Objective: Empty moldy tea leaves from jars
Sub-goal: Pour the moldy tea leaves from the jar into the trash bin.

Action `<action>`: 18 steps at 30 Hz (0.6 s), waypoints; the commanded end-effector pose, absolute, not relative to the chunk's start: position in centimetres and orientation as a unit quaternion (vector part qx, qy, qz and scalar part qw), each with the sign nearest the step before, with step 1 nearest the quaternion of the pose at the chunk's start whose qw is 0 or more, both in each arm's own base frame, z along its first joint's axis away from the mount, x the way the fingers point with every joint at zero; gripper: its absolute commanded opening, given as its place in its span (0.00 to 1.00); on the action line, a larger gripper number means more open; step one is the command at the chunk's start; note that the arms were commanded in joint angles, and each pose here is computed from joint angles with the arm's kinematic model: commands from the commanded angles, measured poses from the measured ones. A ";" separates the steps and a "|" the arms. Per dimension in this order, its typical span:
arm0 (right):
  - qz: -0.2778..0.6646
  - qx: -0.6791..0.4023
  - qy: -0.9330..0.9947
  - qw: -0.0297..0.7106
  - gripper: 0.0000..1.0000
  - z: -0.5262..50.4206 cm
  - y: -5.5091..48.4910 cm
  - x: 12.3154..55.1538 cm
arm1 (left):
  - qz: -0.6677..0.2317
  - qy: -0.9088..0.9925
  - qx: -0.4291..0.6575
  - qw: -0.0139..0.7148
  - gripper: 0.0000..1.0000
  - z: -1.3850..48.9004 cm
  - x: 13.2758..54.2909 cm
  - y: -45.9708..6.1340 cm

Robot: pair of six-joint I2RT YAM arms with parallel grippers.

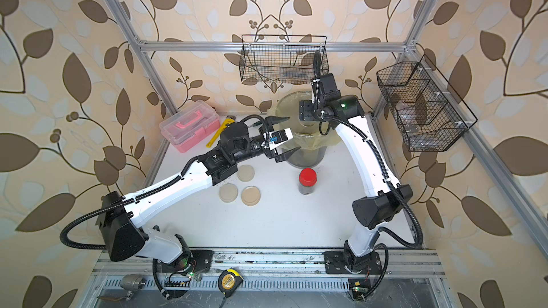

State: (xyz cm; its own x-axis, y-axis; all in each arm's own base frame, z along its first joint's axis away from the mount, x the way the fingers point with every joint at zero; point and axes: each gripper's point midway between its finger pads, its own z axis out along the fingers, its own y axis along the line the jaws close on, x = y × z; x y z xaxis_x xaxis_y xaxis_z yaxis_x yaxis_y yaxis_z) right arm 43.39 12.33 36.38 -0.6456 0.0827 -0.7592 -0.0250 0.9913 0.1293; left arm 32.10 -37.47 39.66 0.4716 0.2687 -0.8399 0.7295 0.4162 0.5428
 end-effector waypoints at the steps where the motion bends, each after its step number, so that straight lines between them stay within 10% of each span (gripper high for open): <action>1: 0.166 0.027 0.851 0.497 0.05 42.3 13.3 42.7 | -0.200 0.466 0.479 0.716 0.99 43.5 34.2 -37.4; 18: 0.222 0.003 0.824 0.521 0.06 45.2 13.3 39.5 | -0.244 0.392 0.550 0.696 0.98 44.3 39.8 -42.9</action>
